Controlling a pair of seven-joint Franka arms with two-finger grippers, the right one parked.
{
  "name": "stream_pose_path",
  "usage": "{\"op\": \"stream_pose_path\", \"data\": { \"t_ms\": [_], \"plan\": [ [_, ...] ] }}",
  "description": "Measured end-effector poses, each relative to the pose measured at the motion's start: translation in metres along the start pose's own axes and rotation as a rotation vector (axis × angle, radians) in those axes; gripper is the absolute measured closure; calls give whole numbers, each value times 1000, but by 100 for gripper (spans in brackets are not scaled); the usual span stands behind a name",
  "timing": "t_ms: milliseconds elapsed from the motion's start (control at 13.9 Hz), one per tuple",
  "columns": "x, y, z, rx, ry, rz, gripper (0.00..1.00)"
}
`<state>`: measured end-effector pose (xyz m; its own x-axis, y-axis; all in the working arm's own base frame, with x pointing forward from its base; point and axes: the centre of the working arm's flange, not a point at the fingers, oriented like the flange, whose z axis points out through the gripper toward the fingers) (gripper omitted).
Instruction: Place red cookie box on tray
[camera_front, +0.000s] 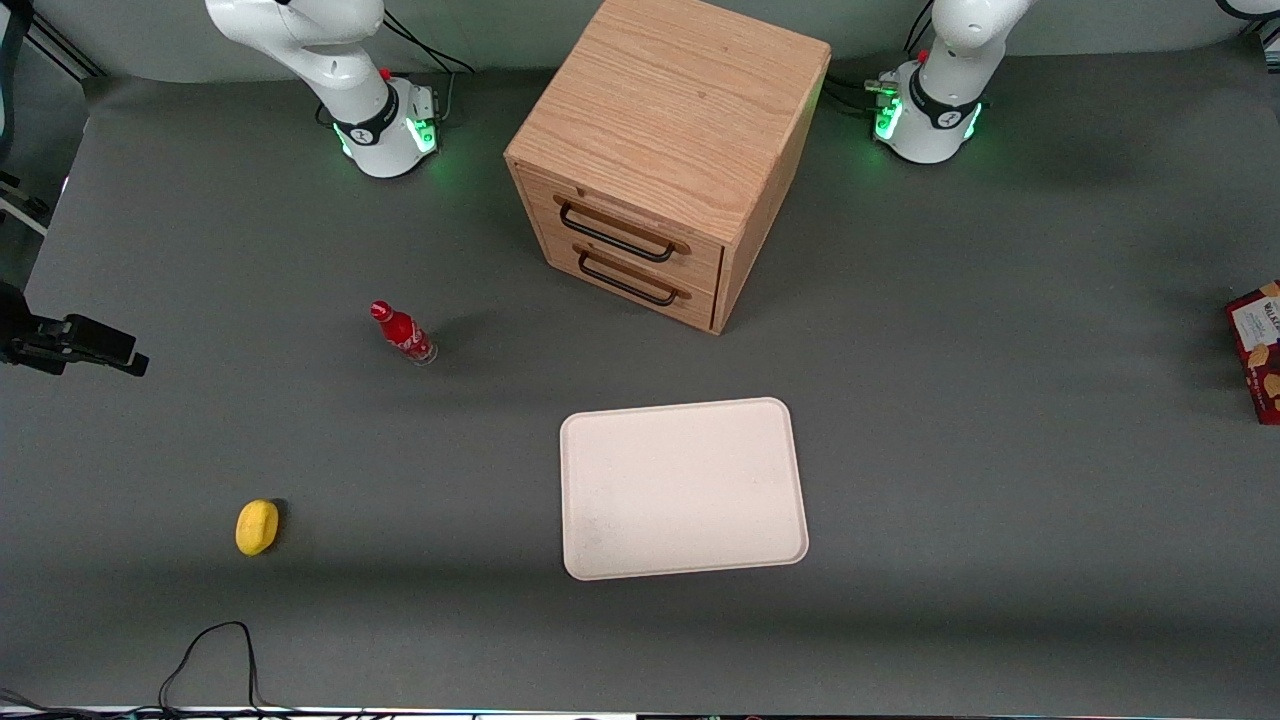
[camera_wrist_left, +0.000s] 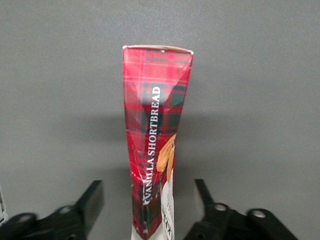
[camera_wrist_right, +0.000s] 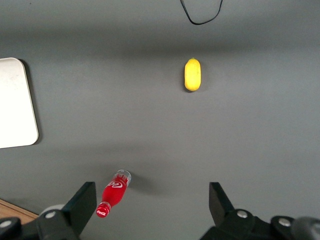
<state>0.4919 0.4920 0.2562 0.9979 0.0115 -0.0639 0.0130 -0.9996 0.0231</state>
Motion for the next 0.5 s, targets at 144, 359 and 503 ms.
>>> {"op": "stream_pose_path", "data": {
  "t_ms": [144, 359, 503],
  "plan": [
    [0, 0, 0, 0, 0, 0, 48],
    [3, 3, 0, -1, 0, 5, 79],
    [4, 4, 0, -1, 0, 5, 98]
  ]
}}
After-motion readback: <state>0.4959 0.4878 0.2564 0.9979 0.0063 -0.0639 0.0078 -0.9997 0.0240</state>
